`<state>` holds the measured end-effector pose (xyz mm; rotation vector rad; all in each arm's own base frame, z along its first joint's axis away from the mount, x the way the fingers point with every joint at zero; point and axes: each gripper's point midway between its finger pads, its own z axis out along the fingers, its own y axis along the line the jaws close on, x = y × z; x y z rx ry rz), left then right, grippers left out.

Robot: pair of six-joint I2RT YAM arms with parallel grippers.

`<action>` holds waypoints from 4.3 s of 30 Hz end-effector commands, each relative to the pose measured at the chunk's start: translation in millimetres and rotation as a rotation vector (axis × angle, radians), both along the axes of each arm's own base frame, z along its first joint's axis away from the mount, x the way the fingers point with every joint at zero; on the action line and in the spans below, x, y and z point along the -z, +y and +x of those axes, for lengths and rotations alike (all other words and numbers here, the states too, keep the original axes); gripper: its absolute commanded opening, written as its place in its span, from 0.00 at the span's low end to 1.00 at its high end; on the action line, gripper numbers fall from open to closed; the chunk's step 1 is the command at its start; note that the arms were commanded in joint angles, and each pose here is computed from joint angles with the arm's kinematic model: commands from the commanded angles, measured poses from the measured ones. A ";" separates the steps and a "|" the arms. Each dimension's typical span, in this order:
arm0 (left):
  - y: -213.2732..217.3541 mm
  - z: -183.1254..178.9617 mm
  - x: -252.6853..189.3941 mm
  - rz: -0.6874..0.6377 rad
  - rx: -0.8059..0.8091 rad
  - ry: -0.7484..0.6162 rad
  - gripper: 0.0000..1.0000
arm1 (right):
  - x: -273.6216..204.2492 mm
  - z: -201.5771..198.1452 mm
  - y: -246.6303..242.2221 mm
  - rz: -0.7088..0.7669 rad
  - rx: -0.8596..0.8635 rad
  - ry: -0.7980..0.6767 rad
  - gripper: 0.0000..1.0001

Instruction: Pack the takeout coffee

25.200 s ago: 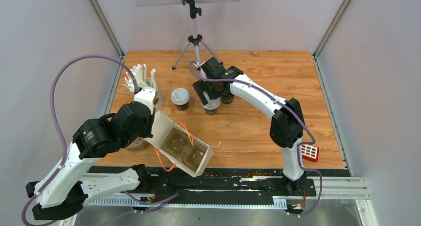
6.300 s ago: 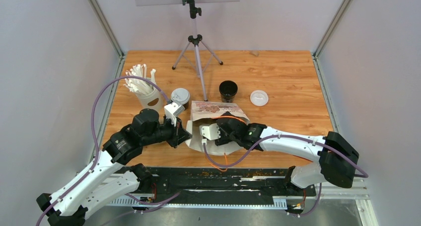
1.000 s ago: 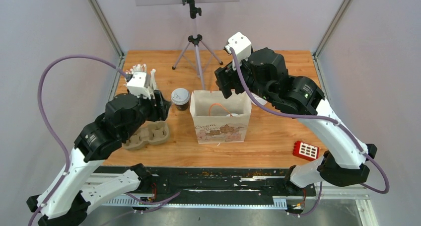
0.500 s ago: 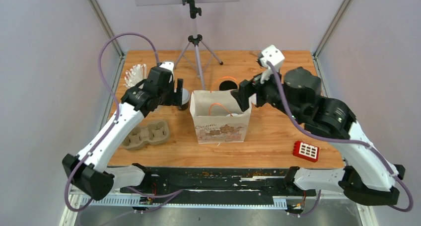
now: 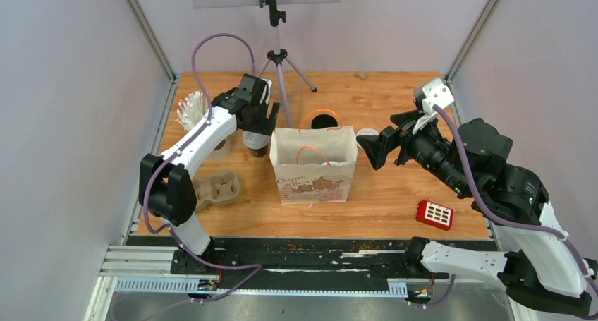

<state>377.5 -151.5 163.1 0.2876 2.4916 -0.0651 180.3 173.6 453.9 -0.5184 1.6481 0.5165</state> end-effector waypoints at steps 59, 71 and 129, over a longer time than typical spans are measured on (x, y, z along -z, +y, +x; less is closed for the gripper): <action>15.8 -104.6 -12.2 -0.082 0.190 0.197 0.69 | 43.3 7.9 19.1 -0.063 -0.024 0.036 0.95; -1.3 -202.4 18.7 -0.085 0.153 0.241 0.69 | 39.3 7.3 13.5 -0.079 -0.018 0.019 0.94; -10.0 -232.3 47.0 -0.050 0.089 0.243 0.99 | 67.2 -15.5 -12.6 -0.043 0.023 0.167 0.92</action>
